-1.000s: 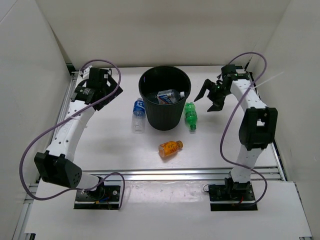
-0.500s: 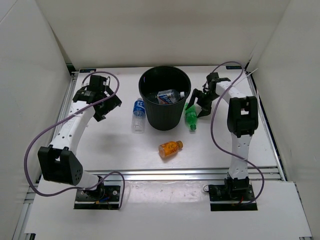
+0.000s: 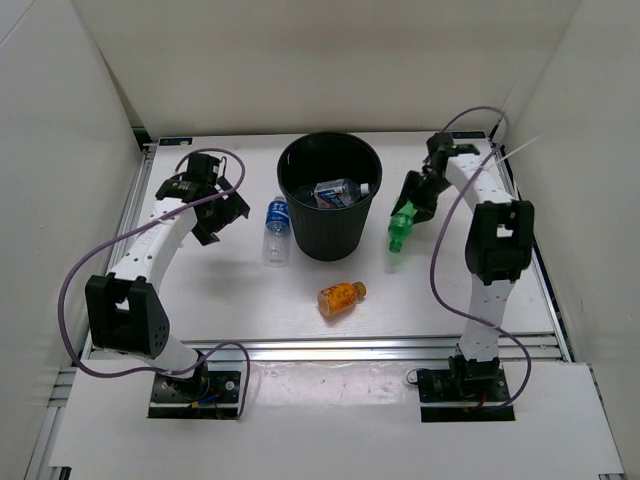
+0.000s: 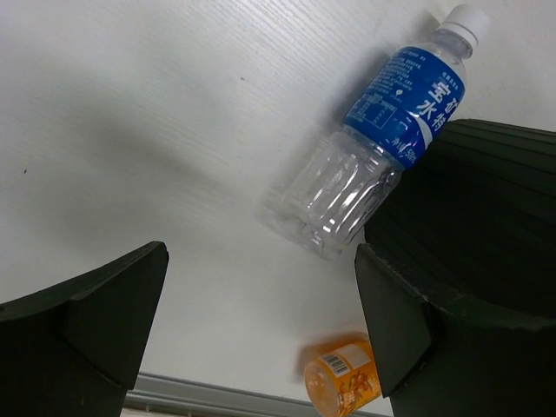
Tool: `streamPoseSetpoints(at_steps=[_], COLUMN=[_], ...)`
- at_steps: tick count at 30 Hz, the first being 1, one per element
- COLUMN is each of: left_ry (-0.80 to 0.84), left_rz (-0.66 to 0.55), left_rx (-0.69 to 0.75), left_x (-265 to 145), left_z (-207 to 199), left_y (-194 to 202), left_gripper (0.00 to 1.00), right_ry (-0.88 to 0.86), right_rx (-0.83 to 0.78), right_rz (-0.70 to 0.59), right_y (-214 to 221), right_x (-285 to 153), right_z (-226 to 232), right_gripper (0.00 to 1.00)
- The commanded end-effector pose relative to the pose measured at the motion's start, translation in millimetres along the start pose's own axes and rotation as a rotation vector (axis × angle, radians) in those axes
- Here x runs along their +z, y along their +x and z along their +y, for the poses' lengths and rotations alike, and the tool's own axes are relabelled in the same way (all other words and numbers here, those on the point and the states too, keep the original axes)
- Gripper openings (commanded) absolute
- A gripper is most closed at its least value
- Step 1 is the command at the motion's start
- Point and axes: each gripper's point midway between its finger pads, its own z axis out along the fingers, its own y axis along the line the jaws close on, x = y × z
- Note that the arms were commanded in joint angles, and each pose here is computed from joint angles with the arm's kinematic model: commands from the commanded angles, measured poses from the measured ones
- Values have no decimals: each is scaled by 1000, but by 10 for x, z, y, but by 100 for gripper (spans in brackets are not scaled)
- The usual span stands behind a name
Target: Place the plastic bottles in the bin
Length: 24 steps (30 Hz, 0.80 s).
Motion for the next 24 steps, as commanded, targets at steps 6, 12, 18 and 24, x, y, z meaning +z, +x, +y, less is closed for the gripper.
streamPoseSetpoints(at_steps=[6, 12, 18, 24], left_ry=[104, 72, 40, 34], left_rz=[-22, -6, 35, 75], left_rx=[105, 134, 157, 236], left_x=[214, 447, 676, 854], left_z=[-562, -676, -687, -725], left_y=[7, 8, 144, 332], left_gripper=[100, 100, 100, 100], right_ry=[-207, -604, -633, -558], right_rx=[-35, -335, -457, -292], right_rz=[-552, -614, -411, -498], right_y=[-253, 123, 436, 215], right_x=[-2639, -3177, -2760, -3084], right_z=[957, 1939, 2273, 1608], right_gripper=[19, 28, 100, 100])
